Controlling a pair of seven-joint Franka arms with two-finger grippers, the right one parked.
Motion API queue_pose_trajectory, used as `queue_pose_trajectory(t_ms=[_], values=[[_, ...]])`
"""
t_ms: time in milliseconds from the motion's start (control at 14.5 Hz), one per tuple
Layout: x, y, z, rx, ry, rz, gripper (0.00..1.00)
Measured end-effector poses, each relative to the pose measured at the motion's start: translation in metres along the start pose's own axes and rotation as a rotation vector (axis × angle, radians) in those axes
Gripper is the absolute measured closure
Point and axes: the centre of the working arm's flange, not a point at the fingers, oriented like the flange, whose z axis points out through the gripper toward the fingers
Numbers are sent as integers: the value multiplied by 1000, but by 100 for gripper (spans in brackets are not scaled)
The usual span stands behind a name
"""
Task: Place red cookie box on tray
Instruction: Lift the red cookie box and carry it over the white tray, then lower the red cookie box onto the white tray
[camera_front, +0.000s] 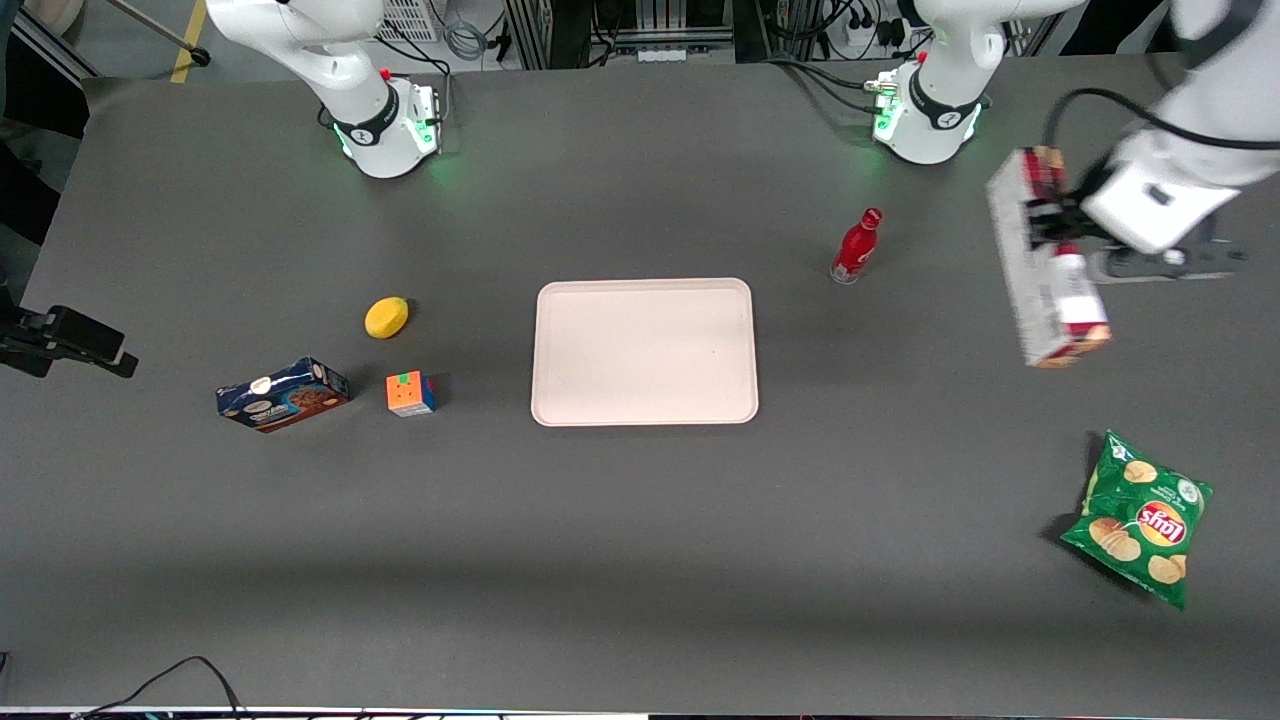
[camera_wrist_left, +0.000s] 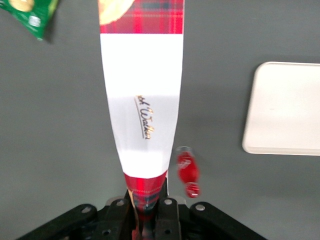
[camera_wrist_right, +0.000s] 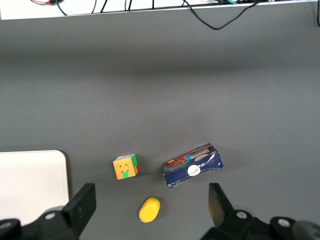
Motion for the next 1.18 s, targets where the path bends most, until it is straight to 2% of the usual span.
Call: queue_pose_trajectory(t_ms=[276,415,622,760,1037,1106,1175], values=[[-31,103,2,25,40,-18,82],[-41,139,9,13,60,-9,83],[-50,193,31,-12,61,-8,82],[-55,229,54,-31,43,-24,82],[-62,290,118,-58,-45,-60,82],[-60,299,135,-56,-51,-62,82],[-57,306,151,-46,-43,-61,82]])
